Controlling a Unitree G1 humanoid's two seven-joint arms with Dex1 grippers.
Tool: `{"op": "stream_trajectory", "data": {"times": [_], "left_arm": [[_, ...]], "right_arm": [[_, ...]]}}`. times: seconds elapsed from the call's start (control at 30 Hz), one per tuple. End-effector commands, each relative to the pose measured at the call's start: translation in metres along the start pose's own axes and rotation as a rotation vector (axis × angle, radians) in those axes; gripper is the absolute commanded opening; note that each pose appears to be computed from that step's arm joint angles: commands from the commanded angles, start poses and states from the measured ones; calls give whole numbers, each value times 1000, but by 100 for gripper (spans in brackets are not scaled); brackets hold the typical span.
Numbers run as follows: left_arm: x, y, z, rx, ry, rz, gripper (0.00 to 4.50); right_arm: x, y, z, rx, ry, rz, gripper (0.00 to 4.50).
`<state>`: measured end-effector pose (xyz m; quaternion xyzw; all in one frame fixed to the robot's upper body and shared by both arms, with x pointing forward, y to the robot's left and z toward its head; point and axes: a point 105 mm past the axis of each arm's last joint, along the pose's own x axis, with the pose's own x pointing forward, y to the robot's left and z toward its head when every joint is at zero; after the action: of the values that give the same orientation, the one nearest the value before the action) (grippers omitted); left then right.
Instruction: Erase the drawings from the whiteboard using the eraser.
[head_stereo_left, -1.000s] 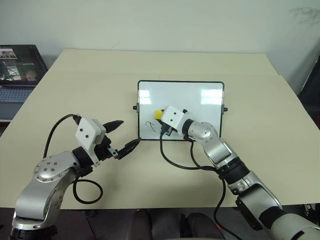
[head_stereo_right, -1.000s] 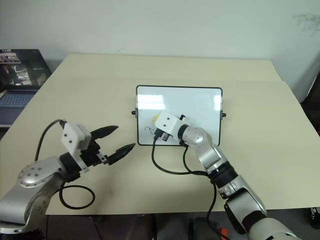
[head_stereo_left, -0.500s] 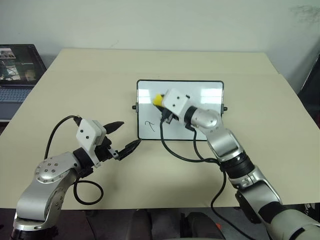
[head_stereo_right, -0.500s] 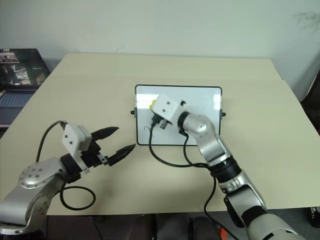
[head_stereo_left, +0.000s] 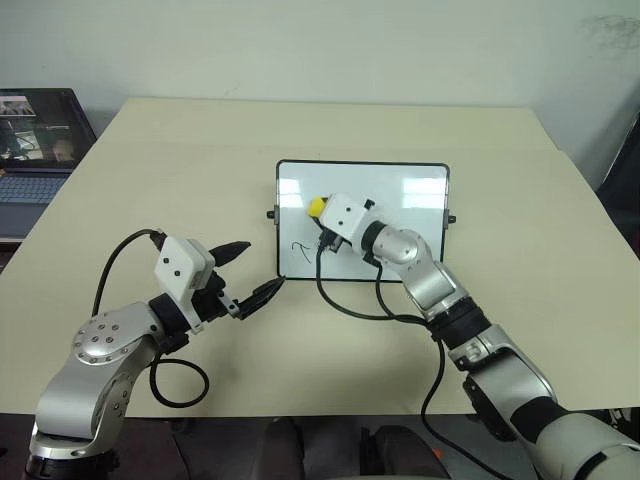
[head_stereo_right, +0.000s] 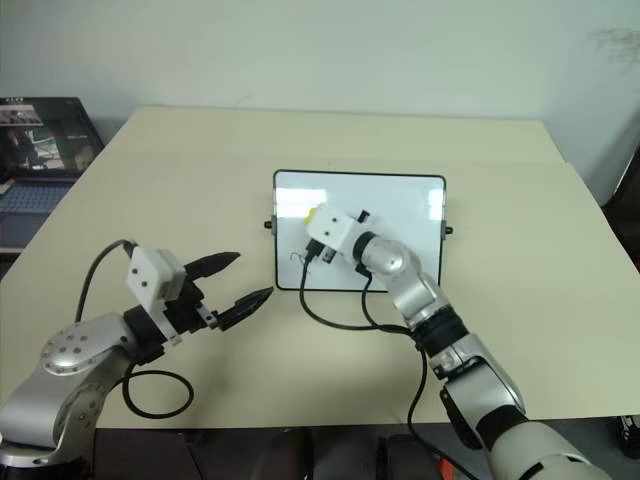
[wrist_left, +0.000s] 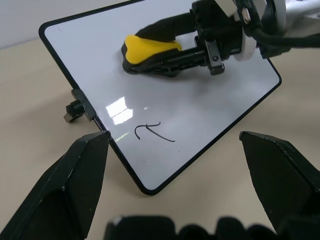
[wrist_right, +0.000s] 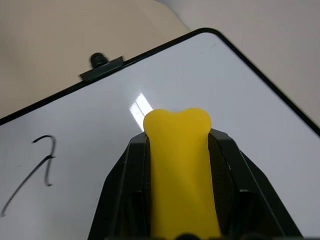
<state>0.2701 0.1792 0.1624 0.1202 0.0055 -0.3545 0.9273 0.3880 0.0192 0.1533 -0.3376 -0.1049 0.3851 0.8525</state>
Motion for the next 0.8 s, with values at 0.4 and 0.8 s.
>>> {"op": "stream_trajectory", "data": {"times": [0.4,0.8], "left_arm": [[6,1,4,13,-37,-6,450],[2,5,1,-12,-84,60,450]], "right_arm": [[-32,-50,20,70,-76,-199,119],[-133,-78,-5,267,-14,-515,119]]}}
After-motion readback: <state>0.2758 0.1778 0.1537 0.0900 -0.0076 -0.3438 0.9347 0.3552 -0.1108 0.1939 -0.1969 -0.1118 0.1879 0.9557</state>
